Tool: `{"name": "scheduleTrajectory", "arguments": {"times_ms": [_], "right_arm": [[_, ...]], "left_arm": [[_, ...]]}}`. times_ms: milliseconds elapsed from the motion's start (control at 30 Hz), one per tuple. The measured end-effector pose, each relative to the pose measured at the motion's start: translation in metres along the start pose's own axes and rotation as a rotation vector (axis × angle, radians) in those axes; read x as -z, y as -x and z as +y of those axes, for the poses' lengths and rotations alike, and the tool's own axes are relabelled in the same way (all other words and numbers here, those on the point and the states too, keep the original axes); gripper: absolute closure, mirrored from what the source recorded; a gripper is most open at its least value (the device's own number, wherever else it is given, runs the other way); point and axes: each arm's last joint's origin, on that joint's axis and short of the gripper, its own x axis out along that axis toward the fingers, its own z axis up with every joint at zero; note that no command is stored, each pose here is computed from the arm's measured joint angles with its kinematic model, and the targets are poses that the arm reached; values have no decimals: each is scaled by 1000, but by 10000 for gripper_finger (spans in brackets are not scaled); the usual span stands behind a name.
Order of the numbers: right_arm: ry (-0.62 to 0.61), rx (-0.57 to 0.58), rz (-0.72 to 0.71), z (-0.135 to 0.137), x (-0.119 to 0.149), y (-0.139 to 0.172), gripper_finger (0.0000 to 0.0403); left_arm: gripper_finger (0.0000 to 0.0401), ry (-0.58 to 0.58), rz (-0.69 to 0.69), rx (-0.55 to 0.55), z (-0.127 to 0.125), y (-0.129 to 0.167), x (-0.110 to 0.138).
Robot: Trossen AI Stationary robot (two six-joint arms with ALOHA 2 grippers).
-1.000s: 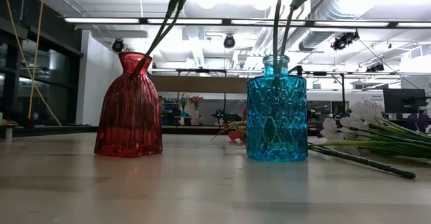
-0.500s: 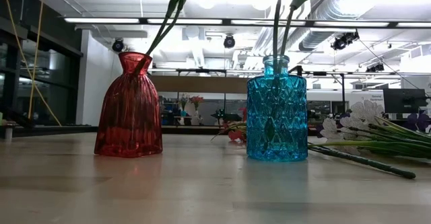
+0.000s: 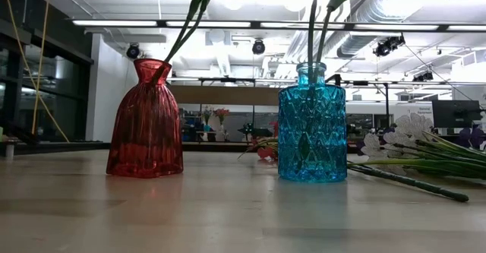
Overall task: Pick and place flowers into a vace then onto a shelf
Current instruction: Put the violet flowers into the blue vase
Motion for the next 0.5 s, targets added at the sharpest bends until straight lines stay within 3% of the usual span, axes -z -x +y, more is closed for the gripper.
{"name": "scheduleTrajectory", "arguments": {"times_ms": [300,500], "right_arm": [[-29,121,64,1,-4,-20,164],[-67,189,145,-21,9,-65,164]], "left_arm": [[327,27,61,-56,-3,-17,15],[327,21,62,-52,-4,-15,19]]}}
